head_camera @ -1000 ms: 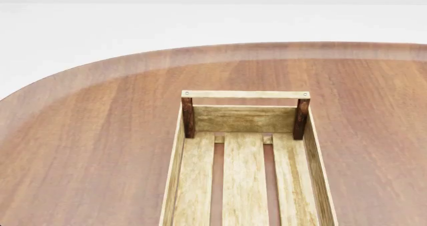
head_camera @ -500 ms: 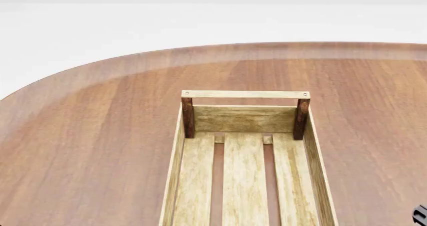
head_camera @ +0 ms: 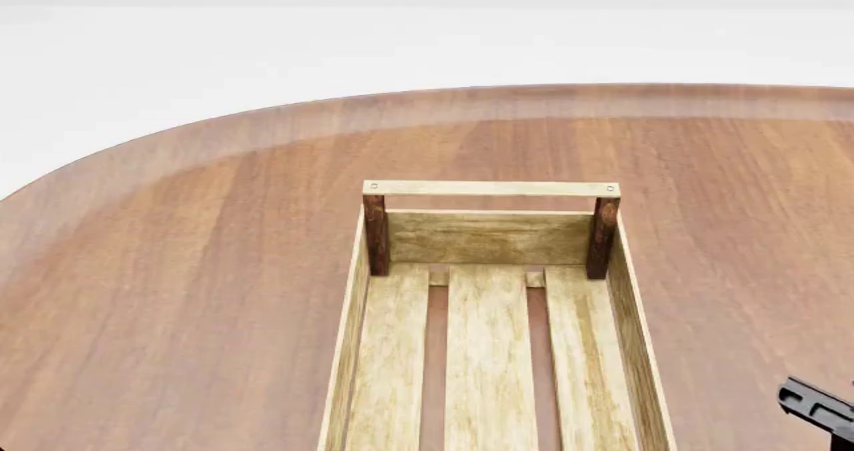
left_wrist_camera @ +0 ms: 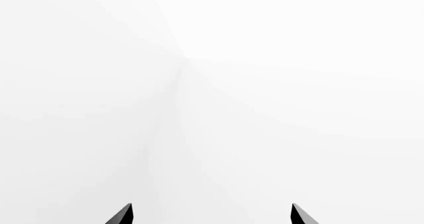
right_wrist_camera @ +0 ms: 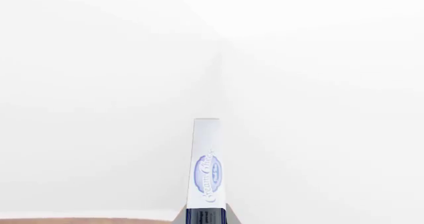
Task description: Pick up the cream cheese and put it in the tray.
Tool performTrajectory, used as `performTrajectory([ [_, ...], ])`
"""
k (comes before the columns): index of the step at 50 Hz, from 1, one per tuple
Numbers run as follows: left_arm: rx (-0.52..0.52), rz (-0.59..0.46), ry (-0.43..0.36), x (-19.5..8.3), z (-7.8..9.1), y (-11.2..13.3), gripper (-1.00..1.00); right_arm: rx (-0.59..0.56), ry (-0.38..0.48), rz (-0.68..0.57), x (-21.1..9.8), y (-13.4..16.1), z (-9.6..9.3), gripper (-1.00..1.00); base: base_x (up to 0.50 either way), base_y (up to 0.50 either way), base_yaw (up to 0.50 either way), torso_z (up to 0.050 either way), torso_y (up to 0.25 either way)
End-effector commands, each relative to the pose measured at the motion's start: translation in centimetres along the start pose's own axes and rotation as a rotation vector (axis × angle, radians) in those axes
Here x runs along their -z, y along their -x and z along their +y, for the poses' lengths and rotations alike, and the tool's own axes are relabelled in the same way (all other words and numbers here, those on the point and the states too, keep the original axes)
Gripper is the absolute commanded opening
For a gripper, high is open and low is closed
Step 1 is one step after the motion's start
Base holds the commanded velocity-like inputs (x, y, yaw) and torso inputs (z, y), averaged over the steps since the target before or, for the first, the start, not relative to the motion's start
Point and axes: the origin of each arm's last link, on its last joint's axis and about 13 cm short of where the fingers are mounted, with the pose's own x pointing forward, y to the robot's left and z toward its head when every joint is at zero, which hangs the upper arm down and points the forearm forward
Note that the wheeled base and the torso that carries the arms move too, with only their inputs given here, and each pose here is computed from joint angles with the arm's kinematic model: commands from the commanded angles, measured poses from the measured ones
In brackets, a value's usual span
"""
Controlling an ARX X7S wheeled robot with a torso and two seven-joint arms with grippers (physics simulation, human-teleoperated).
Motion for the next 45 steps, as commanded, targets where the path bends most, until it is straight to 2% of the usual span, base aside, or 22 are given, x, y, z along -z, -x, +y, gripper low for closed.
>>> performTrajectory([
  [1,0.001,-0.002,0.001,-0.1,0.0,0.0,1.0,-0.044,0.037,-0.061,-0.8,-0.9,0.1,-1.0,0.0,0.0,0.0,0.0,0.0],
  [22,0.005,0.0,-0.001,0.0,-0.1,0.1,1.0,-0.157,0.001,-0.097,-2.4,-2.6,-0.1,-1.0,0.0,0.0,0.0,0.0,0.0],
  [23,0.006,0.001,-0.003,0.0,-0.1,0.1,1.0,-0.158,0.027,-0.112,-2.6,-2.8,-0.2,-1.0,0.0,0.0,0.0,0.0,0.0],
  [32,0.007,0.0,-0.004,0.1,-0.1,0.1,1.0,-0.218,0.059,-0.164,-3.9,-3.3,-0.2,-1.0,0.0,0.0,0.0,0.0,0.001],
  [45,0.007,0.001,-0.005,0.1,-0.1,0.1,1.0,-0.334,0.04,-0.206,-4.3,-3.7,0.7,-1.0,0.0,0.0,0.0,0.0,0.0],
])
